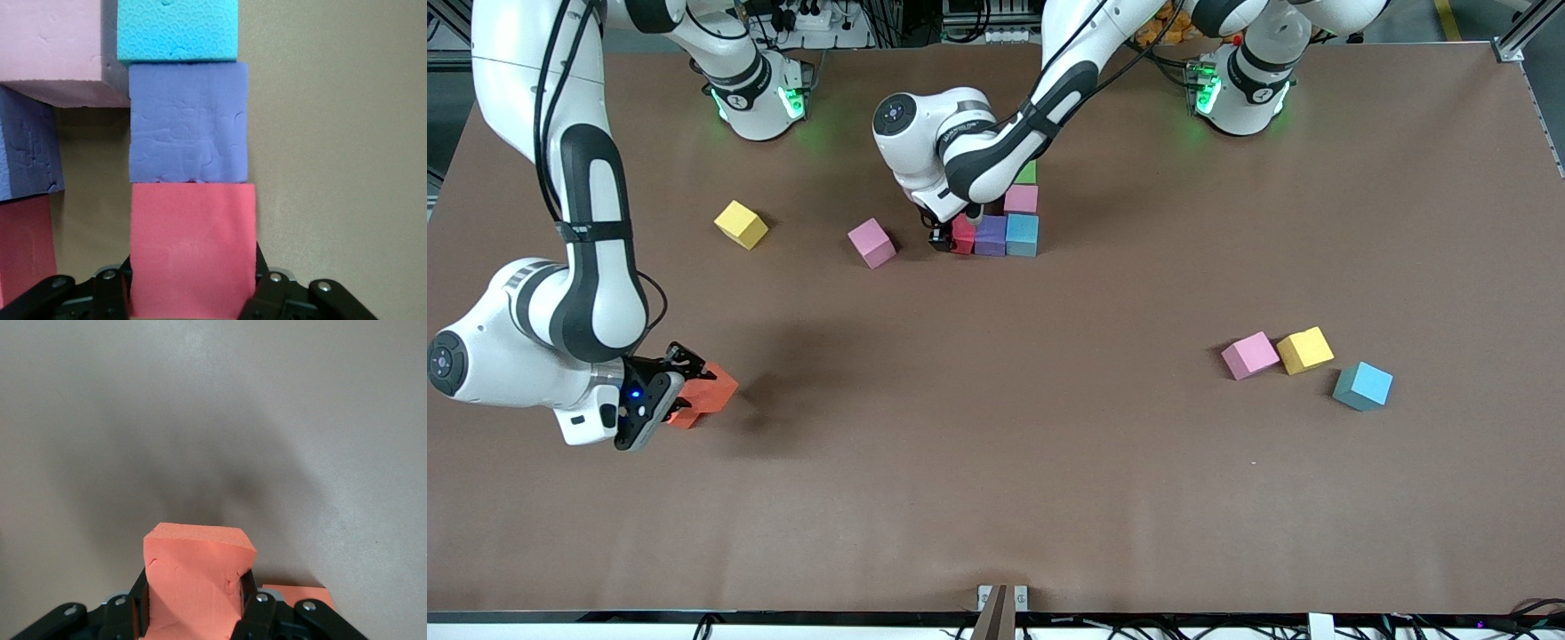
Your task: Form number 2 with 11 blocks
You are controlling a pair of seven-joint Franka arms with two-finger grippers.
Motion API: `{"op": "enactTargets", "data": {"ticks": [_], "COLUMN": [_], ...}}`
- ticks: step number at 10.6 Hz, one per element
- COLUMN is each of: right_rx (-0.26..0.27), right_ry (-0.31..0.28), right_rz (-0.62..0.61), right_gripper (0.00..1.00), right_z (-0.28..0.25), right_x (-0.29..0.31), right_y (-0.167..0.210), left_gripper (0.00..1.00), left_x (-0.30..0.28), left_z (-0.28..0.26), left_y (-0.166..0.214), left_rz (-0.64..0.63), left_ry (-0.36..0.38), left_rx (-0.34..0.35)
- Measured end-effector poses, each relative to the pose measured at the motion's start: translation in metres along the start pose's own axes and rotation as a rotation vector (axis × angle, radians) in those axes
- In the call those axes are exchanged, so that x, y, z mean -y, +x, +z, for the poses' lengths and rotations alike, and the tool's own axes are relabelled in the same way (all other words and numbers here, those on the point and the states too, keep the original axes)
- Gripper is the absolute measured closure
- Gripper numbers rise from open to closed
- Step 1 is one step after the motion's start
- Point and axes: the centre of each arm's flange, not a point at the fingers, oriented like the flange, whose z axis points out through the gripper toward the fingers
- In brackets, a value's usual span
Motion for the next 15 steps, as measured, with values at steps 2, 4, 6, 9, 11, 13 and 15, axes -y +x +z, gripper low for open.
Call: {"op": "enactTargets", "data": {"ticks": [2,4,6,9,11,13,15], "right_rx": [0.0,0.001,0.004,0.004,0.003,0.009,0.024], "right_ry": [0.0,0.002,0.003,0.006,0.018,0.03,0.051], "right_rz": [0.0,0.001,0.002,0.003,0.019,0.067,0.161], "right_gripper": [0.47,0.47,0.47,0.47,0.47,0.47,0.47], "right_z": [0.0,0.001,0.003,0.004,0.006,0.007,0.009], "right_x": [0.0,0.0,-0.001,-0.001,0.004,0.013,0.032], "right_y": [0.0,0.0,-0.001,-0.001,0.006,0.019,0.041], "left_gripper": [0.39,0.17,0.0,0.0,0.0,0.0,0.0], "left_x": [-0.001,-0.009,-0.014,-0.015,-0.015,-0.012,-0.008], "left_z": [0.0,0.001,0.001,-0.008,-0.022,-0.047,-0.079], "left_y": [0.001,0.006,0.009,0.008,0.008,0.007,0.012], "left_rz": [-0.005,-0.027,-0.035,-0.036,-0.027,-0.015,0.009], "left_ry": [0.005,0.017,0.019,0.015,0.007,-0.003,-0.013], "left_rx": [0.0,0.003,0.005,0.01,0.015,0.025,0.018]}}
